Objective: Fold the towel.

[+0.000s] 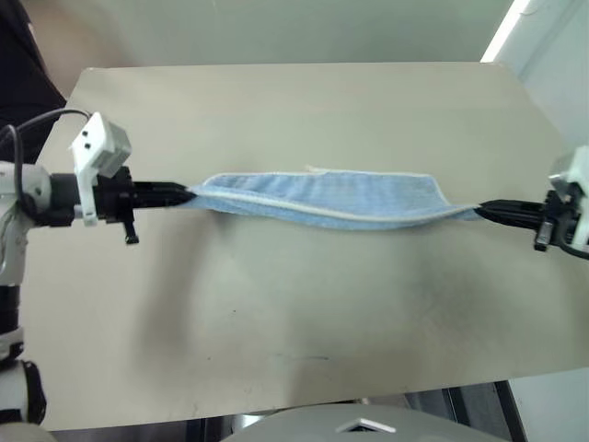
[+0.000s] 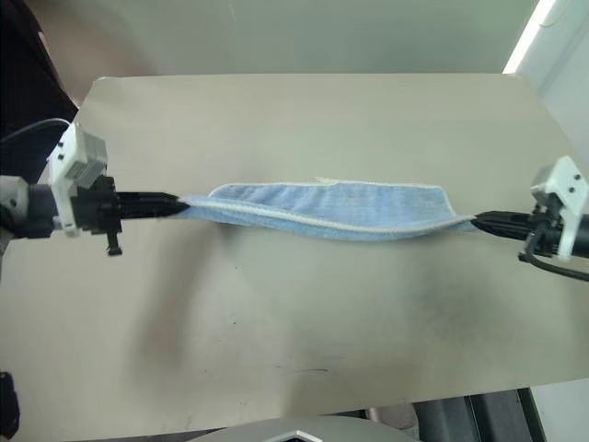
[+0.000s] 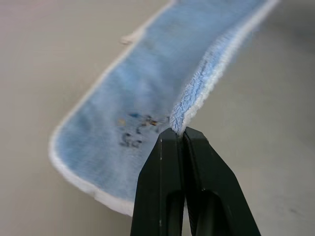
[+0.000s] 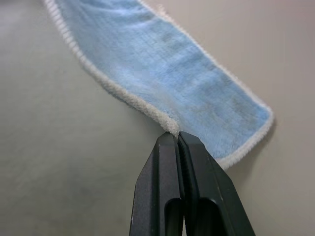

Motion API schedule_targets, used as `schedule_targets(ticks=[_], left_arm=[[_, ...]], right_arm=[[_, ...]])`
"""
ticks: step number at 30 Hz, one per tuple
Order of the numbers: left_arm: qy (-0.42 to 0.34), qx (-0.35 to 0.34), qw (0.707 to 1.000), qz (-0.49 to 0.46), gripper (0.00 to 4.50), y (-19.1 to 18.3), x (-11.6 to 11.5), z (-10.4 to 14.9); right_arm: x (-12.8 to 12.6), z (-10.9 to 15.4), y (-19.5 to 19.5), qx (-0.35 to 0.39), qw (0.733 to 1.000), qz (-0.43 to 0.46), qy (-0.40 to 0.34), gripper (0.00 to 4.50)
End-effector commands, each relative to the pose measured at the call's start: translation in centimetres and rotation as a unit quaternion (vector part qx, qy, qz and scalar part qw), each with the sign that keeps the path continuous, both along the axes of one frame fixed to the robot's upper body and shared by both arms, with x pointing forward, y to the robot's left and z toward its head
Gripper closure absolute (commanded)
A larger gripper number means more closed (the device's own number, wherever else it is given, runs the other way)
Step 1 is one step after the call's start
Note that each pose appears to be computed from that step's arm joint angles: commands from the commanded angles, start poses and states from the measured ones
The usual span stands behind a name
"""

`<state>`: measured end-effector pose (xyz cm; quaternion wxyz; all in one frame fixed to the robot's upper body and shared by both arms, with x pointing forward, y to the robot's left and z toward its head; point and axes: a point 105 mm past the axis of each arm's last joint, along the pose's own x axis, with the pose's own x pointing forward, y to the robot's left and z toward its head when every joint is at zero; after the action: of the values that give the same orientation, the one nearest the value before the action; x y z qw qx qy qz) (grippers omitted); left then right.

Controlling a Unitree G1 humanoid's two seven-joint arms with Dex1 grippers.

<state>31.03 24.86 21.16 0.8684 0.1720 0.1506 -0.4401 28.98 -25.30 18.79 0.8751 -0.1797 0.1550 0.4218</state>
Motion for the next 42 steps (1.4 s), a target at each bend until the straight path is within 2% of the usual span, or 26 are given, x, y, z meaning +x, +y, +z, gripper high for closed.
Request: schedule_targets(ticks=[1,5,10,18,28,31,35,38,40,42], left_arm=[[-0.025,0.012,0.998,0.060,4.50,0.7,3.1,-0.4],[-0.031,0.038,0.995,0.089,4.50,0.7,6.1,-2.2],[-0.042,0.055,0.992,0.110,4.50,0.4,8.8,-3.3],[-0.068,0.085,0.986,0.127,4.50,-0.1,11.3,-4.2],[-0.071,0.094,0.986,0.118,4.50,-1.2,12.3,-4.8],[-0.068,0.087,0.987,0.120,3.71,-1.2,12.2,-4.9],[-0.076,0.084,0.984,0.139,2.35,-0.5,12.3,-4.6],[-0.102,0.077,0.976,0.178,1.27,0.5,12.8,-3.7],[-0.124,0.059,0.969,0.207,1.26,1.2,13.0,-2.7],[-0.156,0.049,0.954,0.250,1.26,2.6,13.2,-1.4]], right_arm=[[3.1,0.9,-0.1,-0.030,0.997,-0.041,-0.056,4.45],[7.4,0.7,-0.8,-0.063,0.989,-0.105,-0.088,4.45],[9.6,-0.4,-1.0,-0.086,0.986,-0.118,-0.079,4.45],[11.5,-1.5,-1.7,-0.097,0.982,-0.145,-0.072,4.45],[11.9,-2.1,-1.6,-0.099,0.983,-0.140,-0.064,4.45],[11.6,-2.3,-1.5,-0.093,0.985,-0.135,-0.056,3.82],[11.5,-2.1,-1.8,-0.085,0.985,-0.141,-0.060,2.47],[11.5,-1.0,-2.8,-0.085,0.977,-0.170,-0.092,1.41],[11.1,0.0,-3.8,-0.079,0.972,-0.193,-0.112,0.80],[10.4,1.2,-4.9,-0.063,0.966,-0.217,-0.128,0.80]])
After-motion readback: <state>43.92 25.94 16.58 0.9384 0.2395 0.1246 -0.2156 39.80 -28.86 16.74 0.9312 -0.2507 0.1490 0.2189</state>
